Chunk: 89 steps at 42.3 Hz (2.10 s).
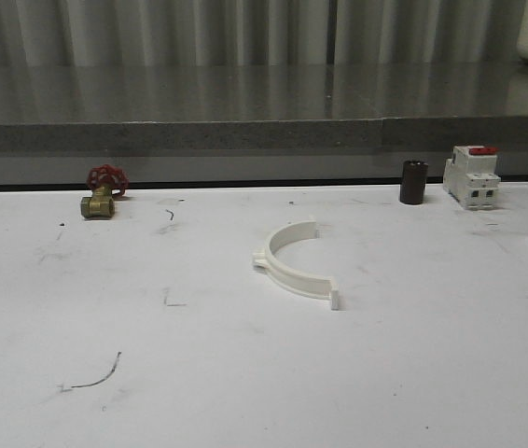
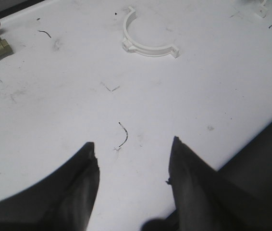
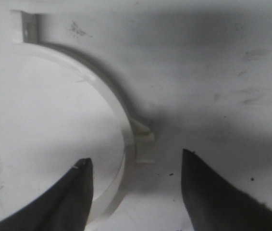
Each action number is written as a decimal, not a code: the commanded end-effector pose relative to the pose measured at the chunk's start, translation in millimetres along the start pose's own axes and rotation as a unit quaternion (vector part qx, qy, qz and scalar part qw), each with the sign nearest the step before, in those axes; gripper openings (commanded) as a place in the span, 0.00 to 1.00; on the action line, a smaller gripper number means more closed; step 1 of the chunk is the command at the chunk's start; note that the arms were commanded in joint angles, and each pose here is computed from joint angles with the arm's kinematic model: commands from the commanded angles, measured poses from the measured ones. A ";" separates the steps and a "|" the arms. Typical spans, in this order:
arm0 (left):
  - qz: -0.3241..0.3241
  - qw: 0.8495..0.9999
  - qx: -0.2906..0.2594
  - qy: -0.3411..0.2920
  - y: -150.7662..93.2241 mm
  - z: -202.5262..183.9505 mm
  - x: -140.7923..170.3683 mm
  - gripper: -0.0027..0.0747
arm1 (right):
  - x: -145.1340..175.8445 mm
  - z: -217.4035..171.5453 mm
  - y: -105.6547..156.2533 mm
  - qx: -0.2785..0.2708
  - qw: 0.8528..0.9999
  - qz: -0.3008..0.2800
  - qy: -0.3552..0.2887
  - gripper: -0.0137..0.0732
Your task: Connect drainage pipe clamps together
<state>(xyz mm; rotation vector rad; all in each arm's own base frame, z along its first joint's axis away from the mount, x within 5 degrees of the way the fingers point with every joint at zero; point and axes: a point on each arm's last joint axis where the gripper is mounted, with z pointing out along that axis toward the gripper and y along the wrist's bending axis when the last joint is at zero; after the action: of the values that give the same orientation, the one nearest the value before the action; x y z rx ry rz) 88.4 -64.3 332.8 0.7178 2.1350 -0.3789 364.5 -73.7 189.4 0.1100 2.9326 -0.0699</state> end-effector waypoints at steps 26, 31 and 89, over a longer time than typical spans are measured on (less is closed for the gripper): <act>-0.008 0.999 -0.003 -0.045 0.5 -4.8 -12.2 0.47 | -12.4 6.6 -3.9 0.005 1.000 -0.003 -0.028 0.41; -0.008 0.999 -0.003 -0.045 0.5 -4.8 -12.2 0.47 | -12.2 6.2 -3.8 0.004 1.000 -0.002 -0.027 0.33; -0.008 0.999 -0.003 -0.045 0.5 -4.8 -12.2 0.47 | -1.2 -170.8 194.0 -0.105 0.980 -0.087 -0.142 0.33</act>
<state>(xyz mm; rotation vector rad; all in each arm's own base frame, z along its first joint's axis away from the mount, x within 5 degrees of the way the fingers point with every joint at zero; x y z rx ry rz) 88.4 -64.3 332.8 0.7178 2.1350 -0.3789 345.4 129.9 328.3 -0.2698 2.7341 0.1548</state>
